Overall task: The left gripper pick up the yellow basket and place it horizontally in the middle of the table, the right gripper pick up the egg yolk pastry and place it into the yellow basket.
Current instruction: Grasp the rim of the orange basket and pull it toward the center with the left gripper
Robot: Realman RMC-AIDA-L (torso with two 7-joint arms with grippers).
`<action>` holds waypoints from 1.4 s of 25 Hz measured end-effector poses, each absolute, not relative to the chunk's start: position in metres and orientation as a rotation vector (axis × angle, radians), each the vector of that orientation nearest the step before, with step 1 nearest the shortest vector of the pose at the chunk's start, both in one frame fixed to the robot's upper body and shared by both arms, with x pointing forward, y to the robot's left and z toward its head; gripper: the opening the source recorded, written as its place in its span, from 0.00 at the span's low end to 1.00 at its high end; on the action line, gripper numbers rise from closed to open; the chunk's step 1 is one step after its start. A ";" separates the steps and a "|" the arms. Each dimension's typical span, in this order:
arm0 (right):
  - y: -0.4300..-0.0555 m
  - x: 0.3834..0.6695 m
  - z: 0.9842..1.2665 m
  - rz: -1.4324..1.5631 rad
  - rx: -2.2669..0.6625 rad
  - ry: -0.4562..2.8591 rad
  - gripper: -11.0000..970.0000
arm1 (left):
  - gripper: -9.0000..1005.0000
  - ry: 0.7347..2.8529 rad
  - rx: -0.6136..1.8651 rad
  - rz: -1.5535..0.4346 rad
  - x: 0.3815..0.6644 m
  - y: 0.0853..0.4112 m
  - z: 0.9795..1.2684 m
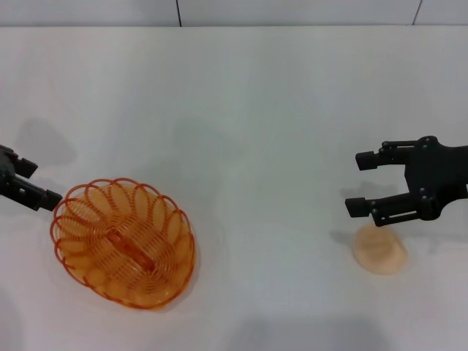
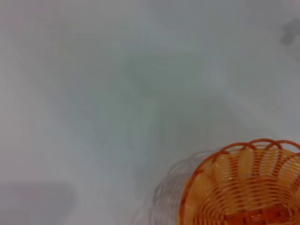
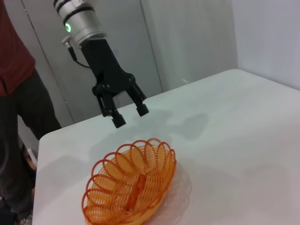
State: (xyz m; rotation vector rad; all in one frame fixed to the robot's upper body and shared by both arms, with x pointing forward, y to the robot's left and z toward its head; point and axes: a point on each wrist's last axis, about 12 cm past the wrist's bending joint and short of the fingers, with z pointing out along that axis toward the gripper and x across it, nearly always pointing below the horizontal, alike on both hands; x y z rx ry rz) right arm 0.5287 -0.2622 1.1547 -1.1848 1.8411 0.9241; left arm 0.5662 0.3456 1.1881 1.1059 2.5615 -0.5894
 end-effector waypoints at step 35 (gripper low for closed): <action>-0.261 0.525 1.153 0.958 -1.204 1.833 0.87 | 0.88 2.718 1.136 -0.526 0.587 0.310 1.146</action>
